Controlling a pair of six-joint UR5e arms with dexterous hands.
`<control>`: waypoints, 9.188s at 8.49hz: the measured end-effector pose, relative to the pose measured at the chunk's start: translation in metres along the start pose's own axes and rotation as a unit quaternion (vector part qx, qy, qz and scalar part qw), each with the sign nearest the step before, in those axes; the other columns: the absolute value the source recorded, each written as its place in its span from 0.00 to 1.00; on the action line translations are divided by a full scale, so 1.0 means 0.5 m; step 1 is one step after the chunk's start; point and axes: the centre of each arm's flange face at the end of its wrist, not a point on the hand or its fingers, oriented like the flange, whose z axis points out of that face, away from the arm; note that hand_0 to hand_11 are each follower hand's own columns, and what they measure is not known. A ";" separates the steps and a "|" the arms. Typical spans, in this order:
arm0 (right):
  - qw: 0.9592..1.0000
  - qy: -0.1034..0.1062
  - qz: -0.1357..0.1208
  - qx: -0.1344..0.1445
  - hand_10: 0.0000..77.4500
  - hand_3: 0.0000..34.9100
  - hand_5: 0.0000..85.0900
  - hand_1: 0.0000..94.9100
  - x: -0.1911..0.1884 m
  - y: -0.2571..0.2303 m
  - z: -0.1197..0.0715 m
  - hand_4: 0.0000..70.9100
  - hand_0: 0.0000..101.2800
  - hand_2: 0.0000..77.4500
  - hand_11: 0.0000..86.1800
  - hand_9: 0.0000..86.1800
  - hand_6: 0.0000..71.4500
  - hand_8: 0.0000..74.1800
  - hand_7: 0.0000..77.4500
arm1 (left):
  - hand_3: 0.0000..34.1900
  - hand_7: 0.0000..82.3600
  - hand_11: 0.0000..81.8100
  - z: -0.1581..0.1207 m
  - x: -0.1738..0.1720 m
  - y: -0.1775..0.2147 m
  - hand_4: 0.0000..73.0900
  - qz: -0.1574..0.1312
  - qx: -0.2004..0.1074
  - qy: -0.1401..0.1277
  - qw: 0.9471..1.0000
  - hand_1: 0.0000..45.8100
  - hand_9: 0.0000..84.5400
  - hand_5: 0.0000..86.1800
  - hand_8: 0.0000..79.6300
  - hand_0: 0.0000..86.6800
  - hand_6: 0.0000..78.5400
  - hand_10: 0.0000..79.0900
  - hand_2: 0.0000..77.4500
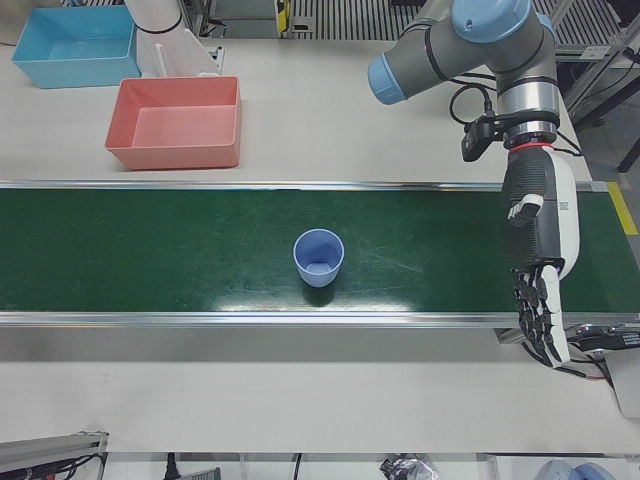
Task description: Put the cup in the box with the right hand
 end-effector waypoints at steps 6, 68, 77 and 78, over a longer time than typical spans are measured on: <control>1.000 0.000 0.000 -0.001 0.11 0.32 0.06 0.18 0.000 0.002 0.000 0.32 0.50 0.13 0.16 0.15 0.05 0.15 0.27 | 0.00 0.00 0.00 0.000 0.000 0.000 0.00 0.000 0.000 0.000 1.000 0.01 0.01 0.00 0.00 0.00 0.00 0.00 0.01; 1.000 0.000 0.000 -0.002 0.12 0.24 0.07 0.18 0.000 0.004 0.002 0.37 0.50 0.15 0.17 0.18 0.06 0.16 0.30 | 0.00 0.00 0.00 0.000 0.000 0.000 0.00 0.000 0.000 0.000 1.000 0.01 0.01 0.00 0.00 0.00 0.00 0.00 0.01; 1.000 0.000 0.001 -0.002 0.12 0.22 0.07 0.18 0.000 0.004 0.002 0.38 0.51 0.15 0.17 0.18 0.06 0.16 0.30 | 0.00 0.00 0.00 0.000 0.000 0.000 0.00 0.000 0.000 0.000 1.000 0.01 0.01 0.00 0.00 0.00 0.00 0.00 0.01; 1.000 0.000 0.000 -0.002 0.12 0.24 0.08 0.18 0.000 0.004 0.002 0.38 0.51 0.15 0.17 0.18 0.06 0.16 0.30 | 0.00 0.00 0.00 0.000 0.000 0.000 0.00 0.000 0.000 0.000 1.000 0.01 0.01 0.00 0.00 0.00 0.00 0.00 0.01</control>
